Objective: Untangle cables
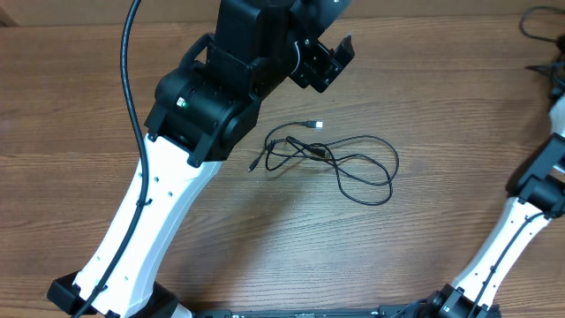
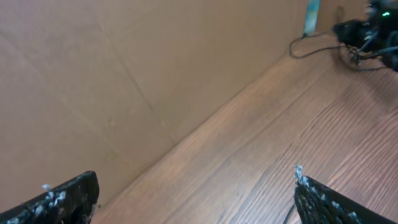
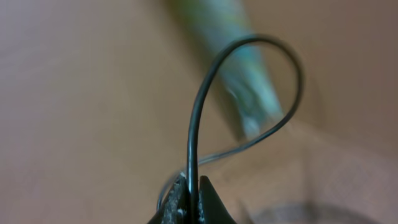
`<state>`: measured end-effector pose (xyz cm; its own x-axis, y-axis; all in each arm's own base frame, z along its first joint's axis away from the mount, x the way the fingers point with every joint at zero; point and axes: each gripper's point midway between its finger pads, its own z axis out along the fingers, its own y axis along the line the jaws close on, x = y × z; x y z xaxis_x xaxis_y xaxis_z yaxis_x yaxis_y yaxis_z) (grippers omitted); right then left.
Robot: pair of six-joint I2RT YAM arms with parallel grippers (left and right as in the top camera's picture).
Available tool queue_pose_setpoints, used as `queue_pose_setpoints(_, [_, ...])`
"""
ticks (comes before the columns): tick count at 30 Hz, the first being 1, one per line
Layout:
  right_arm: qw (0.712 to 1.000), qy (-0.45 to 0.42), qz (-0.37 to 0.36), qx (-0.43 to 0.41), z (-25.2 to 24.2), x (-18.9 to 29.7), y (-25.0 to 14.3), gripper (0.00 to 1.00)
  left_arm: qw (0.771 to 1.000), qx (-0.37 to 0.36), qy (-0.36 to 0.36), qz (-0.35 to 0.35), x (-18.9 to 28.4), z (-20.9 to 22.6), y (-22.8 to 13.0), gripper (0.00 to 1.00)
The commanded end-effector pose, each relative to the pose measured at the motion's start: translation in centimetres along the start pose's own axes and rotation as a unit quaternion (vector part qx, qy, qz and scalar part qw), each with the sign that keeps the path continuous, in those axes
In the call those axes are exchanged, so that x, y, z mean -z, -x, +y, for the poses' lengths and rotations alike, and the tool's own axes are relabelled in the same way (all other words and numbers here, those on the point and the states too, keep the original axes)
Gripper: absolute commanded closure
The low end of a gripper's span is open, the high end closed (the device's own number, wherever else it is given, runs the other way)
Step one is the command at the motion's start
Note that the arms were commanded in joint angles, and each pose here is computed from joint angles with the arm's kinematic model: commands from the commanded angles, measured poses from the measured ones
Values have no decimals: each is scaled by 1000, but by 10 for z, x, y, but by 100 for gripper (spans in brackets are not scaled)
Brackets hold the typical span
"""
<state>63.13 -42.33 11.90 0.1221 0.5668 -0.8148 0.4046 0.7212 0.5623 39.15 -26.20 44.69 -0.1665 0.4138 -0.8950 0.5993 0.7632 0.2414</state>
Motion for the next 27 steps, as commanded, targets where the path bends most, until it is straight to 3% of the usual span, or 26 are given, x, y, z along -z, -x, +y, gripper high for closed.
queue_pose_setpoints(1, [960, 21, -15, -277, -2, 13, 45, 96, 1000, 13, 5, 24, -7, 1, -11, 0])
queue_pose_setpoints(2, [955, 26, -10, -294, -3, 14, 46, 96, 999, 13, 3, 32, -8, 0, -15, 0])
queue_pose_setpoints(3, [954, 30, -7, -299, -4, 15, 47, 84, 999, 13, 0, 42, -10, -2, -20, 0])
queue_pose_setpoints(4, [953, 35, -2, -302, -2, 15, 47, 25, 999, 12, -1, 49, -11, -3, -24, 0])
queue_pose_setpoints(5, [951, 50, 6, -304, 3, 16, 47, 0, 998, 12, -3, 58, -13, -4, -28, 0])
queue_pose_setpoints(8, [947, 171, 29, -271, 52, 28, 62, 0, 997, 11, -7, 77, -15, -6, -38, 0])
queue_pose_setpoints(11, [934, 301, 3, -193, 118, 58, 97, 1, 996, 11, -12, 91, -16, -8, -45, 0])
queue_pose_setpoints(15, [932, 334, 4, -137, 181, 82, 127, 0, 994, 10, -16, 106, -15, -10, -53, 0])
queue_pose_setpoints(19, [958, 277, 57, -48, 227, 87, 110, 0, 993, 9, -17, 116, -14, -11, -57, 0])
queue_pose_setpoints(23, [980, 145, 104, 84, 249, 86, 56, 0, 993, 10, -15, 116, -14, -9, -57, 0])
queue_pose_setpoints(27, [967, 10, 170, 189, 246, 97, -10, 0, 992, 25, -7, 120, -14, -1, -61, 0])
